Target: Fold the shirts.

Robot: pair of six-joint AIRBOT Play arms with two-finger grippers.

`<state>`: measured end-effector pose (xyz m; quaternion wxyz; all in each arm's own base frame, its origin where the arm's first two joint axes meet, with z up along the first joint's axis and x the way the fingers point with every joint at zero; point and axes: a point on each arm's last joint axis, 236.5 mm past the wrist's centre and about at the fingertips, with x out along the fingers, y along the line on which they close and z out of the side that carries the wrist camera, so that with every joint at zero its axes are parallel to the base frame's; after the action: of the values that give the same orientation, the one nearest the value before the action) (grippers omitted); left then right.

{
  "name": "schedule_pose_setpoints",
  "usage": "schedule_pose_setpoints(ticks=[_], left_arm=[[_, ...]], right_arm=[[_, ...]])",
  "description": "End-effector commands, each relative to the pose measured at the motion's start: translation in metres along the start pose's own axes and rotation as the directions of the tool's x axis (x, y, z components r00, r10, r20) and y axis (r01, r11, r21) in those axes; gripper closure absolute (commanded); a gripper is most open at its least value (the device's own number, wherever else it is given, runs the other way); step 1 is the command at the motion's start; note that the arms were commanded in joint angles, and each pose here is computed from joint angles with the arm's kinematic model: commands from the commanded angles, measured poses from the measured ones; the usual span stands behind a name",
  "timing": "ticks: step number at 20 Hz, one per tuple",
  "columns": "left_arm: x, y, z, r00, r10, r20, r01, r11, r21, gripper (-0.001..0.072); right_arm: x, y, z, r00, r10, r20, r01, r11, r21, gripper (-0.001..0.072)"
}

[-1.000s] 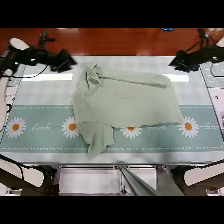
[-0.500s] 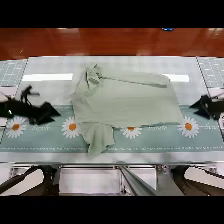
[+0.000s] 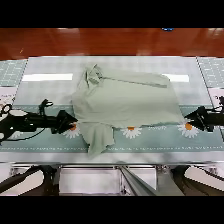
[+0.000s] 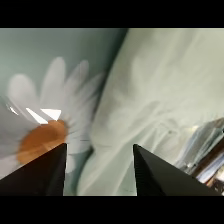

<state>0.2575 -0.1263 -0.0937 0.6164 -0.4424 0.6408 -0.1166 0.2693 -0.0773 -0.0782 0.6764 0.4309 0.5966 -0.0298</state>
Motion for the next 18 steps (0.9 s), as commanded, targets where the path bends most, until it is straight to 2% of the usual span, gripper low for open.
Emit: schedule_pose_setpoints(ticks=[1, 2, 3, 4, 10, 13, 17, 18], left_arm=[[0.027, -0.007, 0.003, 0.999, 0.023, -0.025, -0.022, 0.998, 0.050, 0.0202], [0.031, -0.010, 0.008, 0.999, 0.028, -0.026, -0.026, 0.998, 0.061, 0.0236], [0.033, -0.013, 0.013, 0.999, 0.028, -0.029, -0.026, 0.998, 0.063, 0.0390], [0.034, -0.016, 0.016, 0.999, 0.025, -0.035, -0.022, 0.997, 0.070, 0.0678], [0.029, -0.030, 0.028, 1.000, 0.008, -0.016, -0.006, 0.992, 0.126, 0.0686], [0.029, -0.030, 0.028, 1.000, 0.008, -0.016, -0.006, 0.992, 0.126, 0.0686], [0.029, -0.029, 0.031, 1.000, 0.011, -0.005, -0.010, 0.992, 0.125, 0.0685], [0.029, -0.029, 0.031, 1.000, 0.011, -0.005, -0.010, 0.992, 0.126, 0.0685]], right_arm=[[0.001, 0.002, -0.001, 1.000, 0.013, 0.003, -0.013, 1.000, -0.004, 0.0303], [0.001, 0.002, -0.001, 1.000, 0.013, 0.001, -0.013, 1.000, -0.004, 0.0303], [0.001, 0.001, -0.002, 1.000, 0.011, -0.003, -0.011, 1.000, -0.005, 0.0303], [0.001, 0.000, -0.003, 1.000, 0.007, -0.008, -0.008, 1.000, -0.007, 0.0303], [0.018, -0.002, -0.015, 0.994, 0.049, -0.102, -0.045, 0.998, 0.044, 0.0303], [0.030, 0.008, -0.006, 0.990, 0.108, -0.090, -0.101, 0.992, 0.080, 0.0303], [0.060, 0.025, 0.015, 0.998, 0.042, -0.055, -0.041, 0.999, 0.029, 0.0304], [0.067, 0.032, 0.021, 0.998, 0.030, -0.049, -0.029, 0.999, 0.021, 0.0354]])
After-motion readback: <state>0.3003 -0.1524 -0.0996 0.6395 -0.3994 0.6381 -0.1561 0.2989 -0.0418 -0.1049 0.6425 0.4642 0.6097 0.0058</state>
